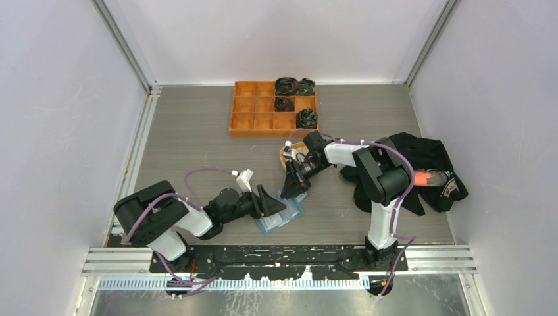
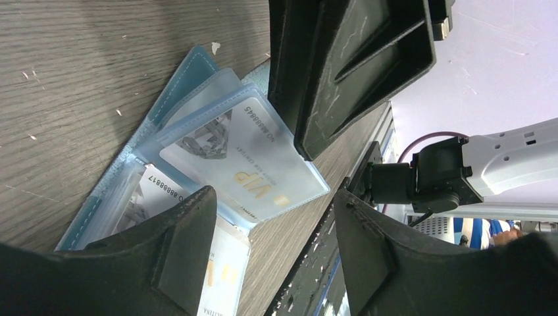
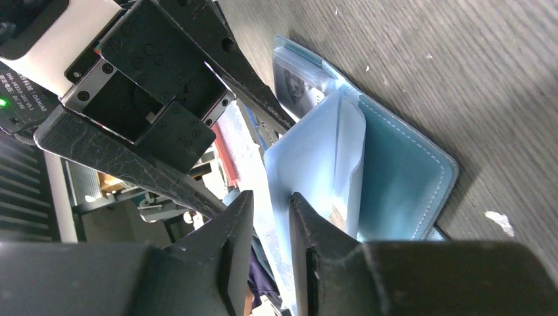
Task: Put the credit cards into the card holder
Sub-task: Turn over the card slot in the card holder.
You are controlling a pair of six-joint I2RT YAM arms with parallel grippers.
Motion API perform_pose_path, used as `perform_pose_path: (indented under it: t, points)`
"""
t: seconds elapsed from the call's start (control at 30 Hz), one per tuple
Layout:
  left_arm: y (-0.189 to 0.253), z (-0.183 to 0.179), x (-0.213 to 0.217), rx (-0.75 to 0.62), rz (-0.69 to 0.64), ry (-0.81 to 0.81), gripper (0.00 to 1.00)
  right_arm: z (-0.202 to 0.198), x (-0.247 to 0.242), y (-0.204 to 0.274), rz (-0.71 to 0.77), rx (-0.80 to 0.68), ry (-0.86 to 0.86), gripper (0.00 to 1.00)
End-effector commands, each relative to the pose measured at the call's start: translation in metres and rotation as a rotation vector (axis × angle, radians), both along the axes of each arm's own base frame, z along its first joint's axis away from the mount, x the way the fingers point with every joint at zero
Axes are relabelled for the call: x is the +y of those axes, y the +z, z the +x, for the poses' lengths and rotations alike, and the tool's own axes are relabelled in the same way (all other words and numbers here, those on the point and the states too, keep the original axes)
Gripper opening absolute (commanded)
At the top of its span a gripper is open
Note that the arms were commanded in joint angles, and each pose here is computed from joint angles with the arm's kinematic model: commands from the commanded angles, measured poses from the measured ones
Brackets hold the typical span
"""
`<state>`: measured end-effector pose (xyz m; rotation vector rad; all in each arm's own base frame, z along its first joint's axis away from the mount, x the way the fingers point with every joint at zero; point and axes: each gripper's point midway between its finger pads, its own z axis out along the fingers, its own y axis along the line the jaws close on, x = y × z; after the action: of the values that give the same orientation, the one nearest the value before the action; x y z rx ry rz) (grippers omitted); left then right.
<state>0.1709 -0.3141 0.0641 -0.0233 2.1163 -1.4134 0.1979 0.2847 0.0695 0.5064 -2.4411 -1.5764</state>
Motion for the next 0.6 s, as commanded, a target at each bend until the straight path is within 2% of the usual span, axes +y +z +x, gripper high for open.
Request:
perform_pose_path:
  t: [0.0,0.57]
  points:
    - [0.0161,0.0039,-0.0043,-0.062,-0.033,0.006,0.67,0.0036,0.0065,0.0082,0.047,0.036,-0.020,0.30]
    - [0.0144,0.0066,-0.0078,-0.056,-0.001,0.027,0.71,-0.0046,0.0147,0.0067,0.057,0.079,-0.004,0.27]
